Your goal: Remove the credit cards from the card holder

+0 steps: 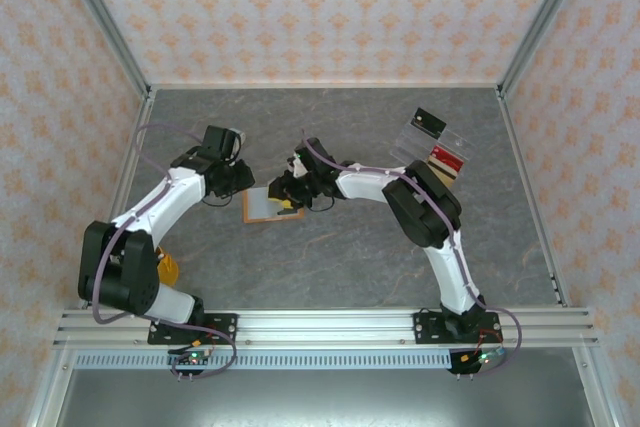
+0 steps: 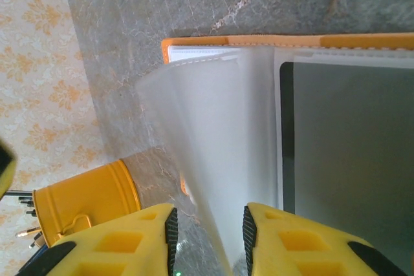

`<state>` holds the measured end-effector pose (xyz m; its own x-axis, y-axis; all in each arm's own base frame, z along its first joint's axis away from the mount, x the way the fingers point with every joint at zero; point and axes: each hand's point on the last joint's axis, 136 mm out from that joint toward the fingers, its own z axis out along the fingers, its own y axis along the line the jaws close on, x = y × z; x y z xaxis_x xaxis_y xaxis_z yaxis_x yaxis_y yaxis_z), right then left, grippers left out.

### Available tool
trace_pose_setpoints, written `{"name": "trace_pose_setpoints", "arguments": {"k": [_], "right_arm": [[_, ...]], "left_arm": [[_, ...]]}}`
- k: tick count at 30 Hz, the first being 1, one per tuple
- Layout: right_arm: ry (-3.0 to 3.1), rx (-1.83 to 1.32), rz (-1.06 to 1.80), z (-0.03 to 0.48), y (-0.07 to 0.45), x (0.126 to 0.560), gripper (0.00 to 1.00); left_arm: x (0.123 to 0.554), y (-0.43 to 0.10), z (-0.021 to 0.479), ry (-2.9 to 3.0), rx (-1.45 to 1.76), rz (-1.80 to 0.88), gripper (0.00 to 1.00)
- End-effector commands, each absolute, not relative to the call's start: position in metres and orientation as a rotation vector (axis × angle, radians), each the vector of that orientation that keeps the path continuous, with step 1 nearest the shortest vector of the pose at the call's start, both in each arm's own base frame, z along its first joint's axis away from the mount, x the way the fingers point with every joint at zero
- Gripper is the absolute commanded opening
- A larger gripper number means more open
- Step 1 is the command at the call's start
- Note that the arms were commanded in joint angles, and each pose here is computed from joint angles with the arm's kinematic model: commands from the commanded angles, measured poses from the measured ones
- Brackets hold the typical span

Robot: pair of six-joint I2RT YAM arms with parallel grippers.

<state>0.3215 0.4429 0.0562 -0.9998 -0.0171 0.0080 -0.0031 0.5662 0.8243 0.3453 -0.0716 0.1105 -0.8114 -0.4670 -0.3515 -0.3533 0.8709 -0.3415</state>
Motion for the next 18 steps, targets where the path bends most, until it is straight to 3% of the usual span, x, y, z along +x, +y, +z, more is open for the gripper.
{"name": "trace_pose_setpoints", "arguments": {"k": [1, 5, 18], "right_arm": [[-2.720, 0.066, -1.555, 0.073, 0.462, 0.328, 0.35], [-2.705, 0.085, -1.577, 0.074, 0.473, 0.331, 0.35], [-2.726, 0.079, -1.491, 0.050, 0.481, 0.331, 0.41]], "left_arm": [[0.332, -0.055, 0.115, 2.604, -0.675, -0.286, 0.33], [0.328, -0.053, 0.122, 2.578, -0.696, -0.295, 0.42], [0.321, -0.050, 0.133, 2.552, -0.714, -0.311, 0.57]]}}
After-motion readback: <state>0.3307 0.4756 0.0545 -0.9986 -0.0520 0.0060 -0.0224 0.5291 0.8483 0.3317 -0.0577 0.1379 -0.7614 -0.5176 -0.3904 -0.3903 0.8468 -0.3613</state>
